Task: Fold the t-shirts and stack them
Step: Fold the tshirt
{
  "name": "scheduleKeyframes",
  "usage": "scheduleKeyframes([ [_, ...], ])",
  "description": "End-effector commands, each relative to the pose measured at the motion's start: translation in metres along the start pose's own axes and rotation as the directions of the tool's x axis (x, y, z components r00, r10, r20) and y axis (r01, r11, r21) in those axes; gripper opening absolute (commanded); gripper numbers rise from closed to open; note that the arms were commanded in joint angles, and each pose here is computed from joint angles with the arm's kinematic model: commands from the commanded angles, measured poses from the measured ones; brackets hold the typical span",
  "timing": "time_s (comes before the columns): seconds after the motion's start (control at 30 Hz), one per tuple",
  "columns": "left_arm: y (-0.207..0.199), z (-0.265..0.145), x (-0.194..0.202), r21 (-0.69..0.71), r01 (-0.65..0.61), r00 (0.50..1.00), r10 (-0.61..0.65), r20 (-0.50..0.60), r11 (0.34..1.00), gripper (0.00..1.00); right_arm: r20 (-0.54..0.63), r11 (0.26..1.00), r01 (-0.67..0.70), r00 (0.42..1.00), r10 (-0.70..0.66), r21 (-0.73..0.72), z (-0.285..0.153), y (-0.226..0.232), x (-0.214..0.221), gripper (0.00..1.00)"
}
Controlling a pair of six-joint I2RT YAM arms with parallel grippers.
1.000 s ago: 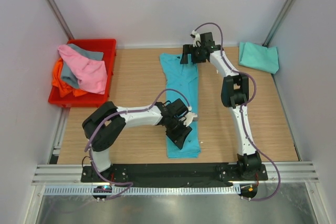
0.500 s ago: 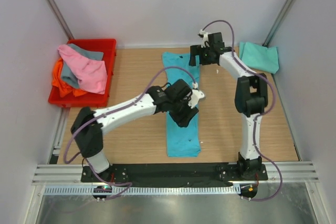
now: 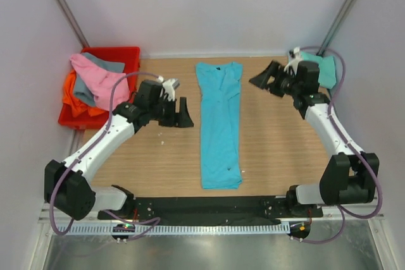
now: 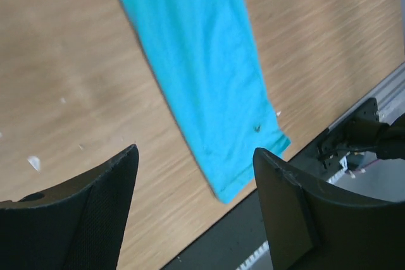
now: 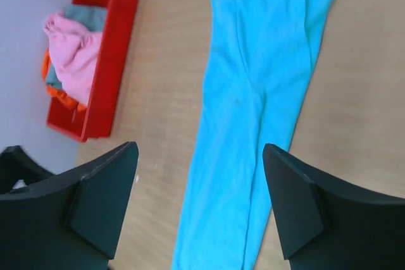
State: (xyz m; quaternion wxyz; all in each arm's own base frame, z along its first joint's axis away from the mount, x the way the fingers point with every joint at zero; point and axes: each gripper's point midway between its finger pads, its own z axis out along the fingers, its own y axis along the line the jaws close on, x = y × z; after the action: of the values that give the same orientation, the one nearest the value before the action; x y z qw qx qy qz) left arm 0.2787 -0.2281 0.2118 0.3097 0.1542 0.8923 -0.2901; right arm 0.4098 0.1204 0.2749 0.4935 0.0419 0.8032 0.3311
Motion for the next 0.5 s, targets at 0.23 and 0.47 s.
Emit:
scheduleKeyframes([
  [0.23,0.023,0.026,0.13,0.09,0.569,0.814,-0.544,-0.203,0.818,0.64,-0.543,0.842,-0.491,0.654,0.527,0.225,-0.083,-0.027,0.237,0.79],
  [0.47,0.031,0.029,0.158,0.028,0.673,0.721,-0.647,-0.246,0.739,0.59,-0.647,0.836,-0.402,0.533,0.545,0.374,-0.131,-0.017,0.315,0.8],
])
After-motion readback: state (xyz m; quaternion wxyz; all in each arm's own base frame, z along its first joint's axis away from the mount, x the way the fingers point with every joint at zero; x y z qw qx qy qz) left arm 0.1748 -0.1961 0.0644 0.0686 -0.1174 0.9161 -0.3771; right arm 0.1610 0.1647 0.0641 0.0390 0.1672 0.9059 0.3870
